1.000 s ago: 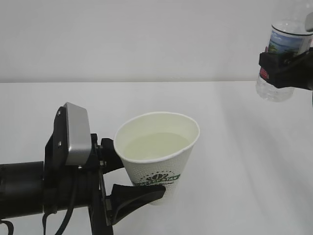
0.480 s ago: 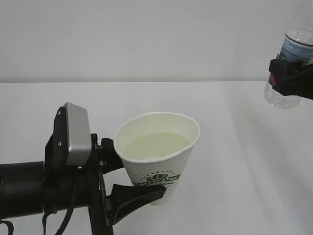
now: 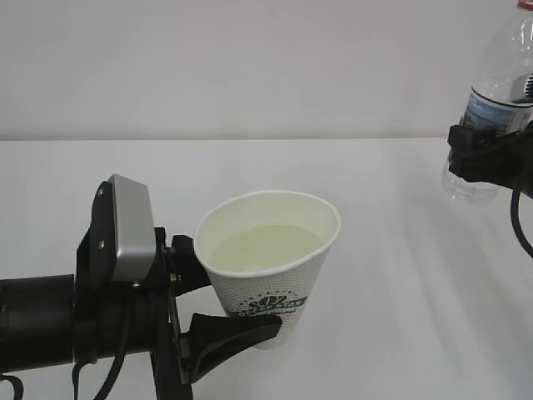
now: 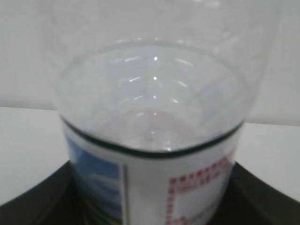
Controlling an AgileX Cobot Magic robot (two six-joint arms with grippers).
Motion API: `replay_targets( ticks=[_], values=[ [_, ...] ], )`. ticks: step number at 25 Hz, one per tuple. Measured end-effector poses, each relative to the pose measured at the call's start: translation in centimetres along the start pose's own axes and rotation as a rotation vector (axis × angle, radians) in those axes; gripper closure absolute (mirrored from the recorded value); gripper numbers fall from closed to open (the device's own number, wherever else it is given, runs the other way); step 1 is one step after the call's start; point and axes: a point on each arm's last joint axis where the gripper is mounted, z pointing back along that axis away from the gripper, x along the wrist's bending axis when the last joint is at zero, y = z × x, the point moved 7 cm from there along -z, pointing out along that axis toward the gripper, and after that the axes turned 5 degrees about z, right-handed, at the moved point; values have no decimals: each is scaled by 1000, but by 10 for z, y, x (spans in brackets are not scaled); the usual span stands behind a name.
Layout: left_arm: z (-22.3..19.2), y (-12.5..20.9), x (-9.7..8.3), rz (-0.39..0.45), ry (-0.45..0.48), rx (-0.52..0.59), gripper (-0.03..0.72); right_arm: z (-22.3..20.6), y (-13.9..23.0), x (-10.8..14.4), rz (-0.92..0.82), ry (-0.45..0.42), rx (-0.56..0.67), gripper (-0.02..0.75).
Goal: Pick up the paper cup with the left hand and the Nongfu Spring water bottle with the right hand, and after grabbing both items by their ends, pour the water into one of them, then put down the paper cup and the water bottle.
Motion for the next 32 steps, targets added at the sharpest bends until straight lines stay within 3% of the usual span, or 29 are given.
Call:
replay_targets(
  ticks=[24,32],
  values=[
    [0,-1,4,19,-28,-9,225,-12,10,-6,12,47,-38,232],
    [1,-5,17,72,-102,-38,225,-12,7,-6,14,50,-58,232]
  ],
)
